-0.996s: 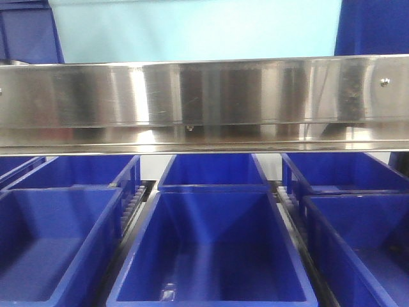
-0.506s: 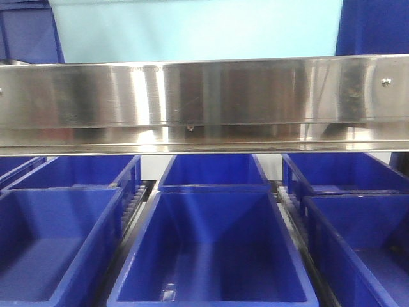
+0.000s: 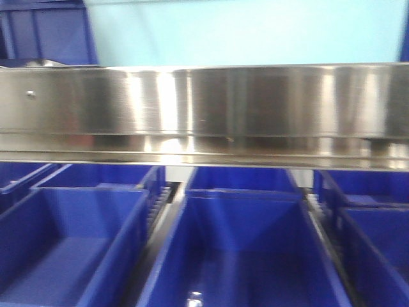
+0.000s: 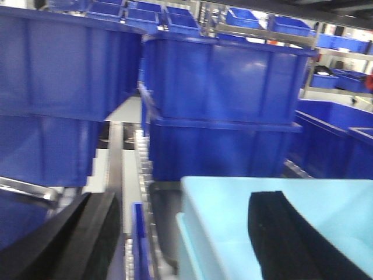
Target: Move two blue bins to right shelf middle
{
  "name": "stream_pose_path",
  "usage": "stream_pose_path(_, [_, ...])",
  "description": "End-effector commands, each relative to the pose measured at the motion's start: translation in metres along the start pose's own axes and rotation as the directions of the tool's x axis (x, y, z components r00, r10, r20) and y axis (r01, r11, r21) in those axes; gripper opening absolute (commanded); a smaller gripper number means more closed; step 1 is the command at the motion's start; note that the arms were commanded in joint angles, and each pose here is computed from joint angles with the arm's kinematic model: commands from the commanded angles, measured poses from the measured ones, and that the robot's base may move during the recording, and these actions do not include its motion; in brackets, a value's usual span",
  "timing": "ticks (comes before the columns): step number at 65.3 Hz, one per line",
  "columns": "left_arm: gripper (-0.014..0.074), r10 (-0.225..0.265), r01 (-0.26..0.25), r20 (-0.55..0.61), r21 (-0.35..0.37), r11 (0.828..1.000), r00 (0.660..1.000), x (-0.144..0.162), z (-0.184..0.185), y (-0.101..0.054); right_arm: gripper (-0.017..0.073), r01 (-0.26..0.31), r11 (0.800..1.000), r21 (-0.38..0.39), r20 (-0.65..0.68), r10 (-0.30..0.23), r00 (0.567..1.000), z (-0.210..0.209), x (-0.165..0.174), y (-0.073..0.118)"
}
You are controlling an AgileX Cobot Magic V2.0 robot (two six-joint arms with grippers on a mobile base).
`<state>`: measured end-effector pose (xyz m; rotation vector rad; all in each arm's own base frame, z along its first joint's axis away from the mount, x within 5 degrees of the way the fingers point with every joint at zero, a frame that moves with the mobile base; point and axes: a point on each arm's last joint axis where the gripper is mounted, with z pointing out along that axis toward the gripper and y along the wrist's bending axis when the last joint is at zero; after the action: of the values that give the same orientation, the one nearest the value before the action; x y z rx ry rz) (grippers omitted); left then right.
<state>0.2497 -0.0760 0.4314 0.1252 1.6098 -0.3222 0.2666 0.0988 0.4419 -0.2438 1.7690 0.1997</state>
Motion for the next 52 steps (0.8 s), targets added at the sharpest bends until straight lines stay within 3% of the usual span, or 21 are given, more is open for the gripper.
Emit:
stream_pose_path(1, [0.0381, 0.007, -0.007, 0.029, 0.013, 1.000, 1.000, -0.0043, -0.0033, -0.0025, 0.0288, 0.006, 1.000, -0.004, 0.018, -0.006, 1.000, -0.0032, -0.0020, 0.0001])
stream_pose_path(52, [0.0381, 0.007, -0.007, 0.029, 0.013, 1.000, 1.000, -0.0043, -0.0033, -0.0025, 0.0288, 0.006, 1.000, -0.004, 0.018, -0.006, 1.000, -0.0032, -0.0020, 0.0001])
